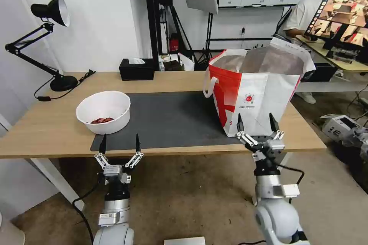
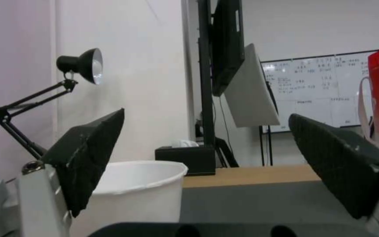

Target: Pick up the trash from the table and place it into the takeout bag.

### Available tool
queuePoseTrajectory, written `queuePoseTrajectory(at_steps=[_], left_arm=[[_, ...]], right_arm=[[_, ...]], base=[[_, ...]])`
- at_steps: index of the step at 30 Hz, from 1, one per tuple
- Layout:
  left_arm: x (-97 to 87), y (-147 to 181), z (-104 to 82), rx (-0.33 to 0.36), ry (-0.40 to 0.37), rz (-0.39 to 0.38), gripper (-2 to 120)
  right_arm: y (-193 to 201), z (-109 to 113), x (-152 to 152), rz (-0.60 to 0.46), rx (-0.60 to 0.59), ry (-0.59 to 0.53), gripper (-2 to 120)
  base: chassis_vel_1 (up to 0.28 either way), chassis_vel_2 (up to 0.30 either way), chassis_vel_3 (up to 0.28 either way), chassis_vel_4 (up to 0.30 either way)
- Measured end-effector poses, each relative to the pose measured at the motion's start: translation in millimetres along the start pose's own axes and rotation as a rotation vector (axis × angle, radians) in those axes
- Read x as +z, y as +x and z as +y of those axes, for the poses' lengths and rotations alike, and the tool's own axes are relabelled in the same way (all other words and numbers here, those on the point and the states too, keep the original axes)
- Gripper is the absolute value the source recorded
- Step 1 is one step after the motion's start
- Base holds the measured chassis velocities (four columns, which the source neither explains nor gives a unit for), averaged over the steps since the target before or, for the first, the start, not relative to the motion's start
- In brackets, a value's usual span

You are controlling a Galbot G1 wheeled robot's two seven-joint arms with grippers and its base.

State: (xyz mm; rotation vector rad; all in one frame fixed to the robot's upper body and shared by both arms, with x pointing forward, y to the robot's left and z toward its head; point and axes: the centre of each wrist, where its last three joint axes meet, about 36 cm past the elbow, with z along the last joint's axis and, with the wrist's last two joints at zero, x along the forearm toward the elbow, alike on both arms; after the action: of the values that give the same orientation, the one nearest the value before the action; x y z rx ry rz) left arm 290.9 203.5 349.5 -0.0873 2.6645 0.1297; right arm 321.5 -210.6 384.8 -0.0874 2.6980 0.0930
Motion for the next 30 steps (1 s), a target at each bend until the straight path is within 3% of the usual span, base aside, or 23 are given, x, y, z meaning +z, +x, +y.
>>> queuePoseTrajectory(at_steps=[23, 30], left_arm=[[1.5, -1, 0.2, -0.004, 0.002, -0.001, 100], [-2.8, -18, 9.5, -0.018, 0.009, 0.007, 100]], right_arm=[[10, 4, 2, 0.016, -0.001, -0.002, 100], [9, 3, 3, 0.015, -0.003, 0.001, 100]], base=[[0.000, 0.000, 0.000, 0.000], [0.000, 0.000, 0.000, 0.000]])
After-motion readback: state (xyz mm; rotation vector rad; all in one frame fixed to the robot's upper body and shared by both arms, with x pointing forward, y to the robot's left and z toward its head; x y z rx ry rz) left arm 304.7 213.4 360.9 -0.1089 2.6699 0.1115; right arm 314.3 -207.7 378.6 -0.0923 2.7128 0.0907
